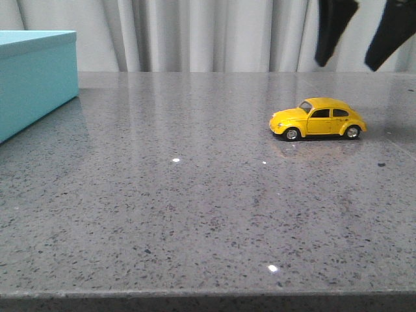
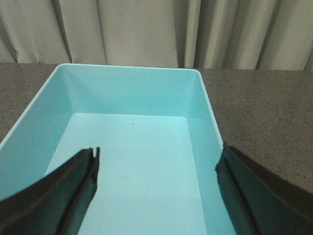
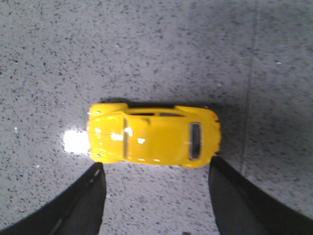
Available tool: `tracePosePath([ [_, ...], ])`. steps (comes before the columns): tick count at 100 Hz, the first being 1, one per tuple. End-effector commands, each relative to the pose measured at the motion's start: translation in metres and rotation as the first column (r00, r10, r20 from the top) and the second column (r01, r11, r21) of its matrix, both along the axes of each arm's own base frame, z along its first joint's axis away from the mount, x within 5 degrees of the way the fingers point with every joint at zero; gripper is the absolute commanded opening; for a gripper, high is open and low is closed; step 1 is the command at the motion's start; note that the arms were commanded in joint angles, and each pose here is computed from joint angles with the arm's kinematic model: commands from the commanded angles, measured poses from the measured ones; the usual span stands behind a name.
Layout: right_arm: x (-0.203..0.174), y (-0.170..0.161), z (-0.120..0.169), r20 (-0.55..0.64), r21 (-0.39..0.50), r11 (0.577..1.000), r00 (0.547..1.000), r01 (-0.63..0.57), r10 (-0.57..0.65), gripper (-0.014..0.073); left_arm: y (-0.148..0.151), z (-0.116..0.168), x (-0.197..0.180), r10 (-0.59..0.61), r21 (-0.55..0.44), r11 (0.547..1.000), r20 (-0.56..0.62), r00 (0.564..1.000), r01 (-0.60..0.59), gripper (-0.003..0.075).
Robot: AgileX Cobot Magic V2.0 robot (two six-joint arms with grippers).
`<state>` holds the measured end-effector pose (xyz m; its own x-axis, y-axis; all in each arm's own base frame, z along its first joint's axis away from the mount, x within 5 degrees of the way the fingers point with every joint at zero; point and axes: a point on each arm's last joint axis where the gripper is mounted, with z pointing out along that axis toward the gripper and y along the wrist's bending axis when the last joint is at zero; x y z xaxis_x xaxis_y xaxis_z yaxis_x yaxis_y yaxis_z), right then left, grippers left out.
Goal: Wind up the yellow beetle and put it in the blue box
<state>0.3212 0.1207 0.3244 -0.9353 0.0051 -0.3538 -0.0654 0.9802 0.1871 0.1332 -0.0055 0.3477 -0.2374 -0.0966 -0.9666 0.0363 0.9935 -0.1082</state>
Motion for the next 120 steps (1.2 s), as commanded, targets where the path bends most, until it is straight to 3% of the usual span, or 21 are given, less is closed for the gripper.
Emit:
tracePosePath([
  [1,0.001,0.005,0.018,0.063,0.034,0.999,0.998,0.004,-0.006,0.0469,0.0,0.018,0.001,0.005,-0.015,1.0,0.1,0.995,-0.003,0.0494],
  [52,0.019,0.011,-0.016,-0.031,-0.029,0.999,0.999,0.028,-0.028,0.0469,0.0,0.018,0.001,0.004,-0.015,1.0,0.097,0.995,-0.003,0.0494],
  [88,0.021,0.009,-0.02,-0.034,-0.055,0.998,0.999,0.026,-0.028,0.0468,0.0,0.017,0.001,0.004,-0.015,1.0,0.095,0.995,-0.003,0.0494],
  [120,0.026,-0.041,-0.022,-0.099,-0.171,0.975,0.982,0.143,-0.161,0.0468,0.0,0.017,0.001,0.004,-0.015,1.0,0.093,0.996,-0.002,0.0494],
])
